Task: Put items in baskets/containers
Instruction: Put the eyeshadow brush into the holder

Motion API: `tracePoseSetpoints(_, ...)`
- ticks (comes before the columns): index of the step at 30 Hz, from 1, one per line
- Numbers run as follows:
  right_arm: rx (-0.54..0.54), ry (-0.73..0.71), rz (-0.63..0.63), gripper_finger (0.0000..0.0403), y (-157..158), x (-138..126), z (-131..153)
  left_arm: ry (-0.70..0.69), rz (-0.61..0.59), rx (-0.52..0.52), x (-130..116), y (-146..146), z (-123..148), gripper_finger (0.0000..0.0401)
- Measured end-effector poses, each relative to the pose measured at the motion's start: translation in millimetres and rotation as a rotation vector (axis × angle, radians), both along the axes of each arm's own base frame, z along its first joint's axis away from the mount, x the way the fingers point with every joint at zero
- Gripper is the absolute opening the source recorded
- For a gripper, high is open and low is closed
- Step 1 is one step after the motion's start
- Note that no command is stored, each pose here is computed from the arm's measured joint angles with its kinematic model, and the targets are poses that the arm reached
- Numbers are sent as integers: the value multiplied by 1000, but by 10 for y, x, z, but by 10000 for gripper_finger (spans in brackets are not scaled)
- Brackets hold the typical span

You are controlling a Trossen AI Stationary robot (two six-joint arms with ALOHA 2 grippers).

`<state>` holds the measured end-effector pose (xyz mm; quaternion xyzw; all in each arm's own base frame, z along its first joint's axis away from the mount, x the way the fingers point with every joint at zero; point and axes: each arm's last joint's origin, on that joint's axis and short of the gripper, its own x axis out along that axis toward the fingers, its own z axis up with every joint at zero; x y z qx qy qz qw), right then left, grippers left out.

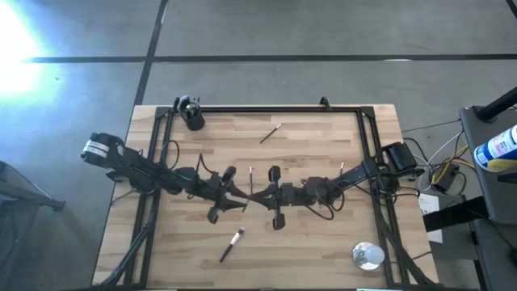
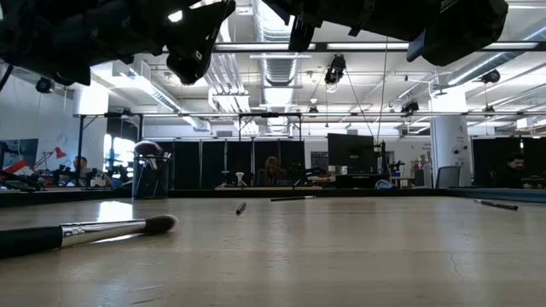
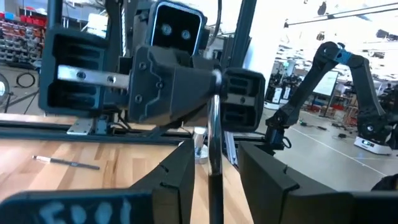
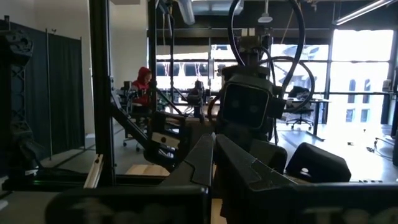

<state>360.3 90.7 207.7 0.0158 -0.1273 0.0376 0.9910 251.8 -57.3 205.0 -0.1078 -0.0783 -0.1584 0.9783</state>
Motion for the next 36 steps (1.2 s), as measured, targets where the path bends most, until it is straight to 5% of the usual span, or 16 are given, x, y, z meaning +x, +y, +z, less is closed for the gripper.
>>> tracePoseSetpoints(9, -4, 12, 0, 8, 2, 3, -11, 50, 12, 22, 139, -24, 90, 100)
tracePoseSetpoints(16, 1, 43, -4, 14, -1, 10, -41, 56, 67, 32, 141, -7, 80, 15)
tracePoseSetpoints(28, -27, 80, -104, 113, -18, -58, -77, 195, 231, 82, 24, 106, 74, 14)
tracePoseSetpoints(36, -56, 160, -108, 67, -63, -214, -106, 195, 452, 73, -292, 411, 51, 14)
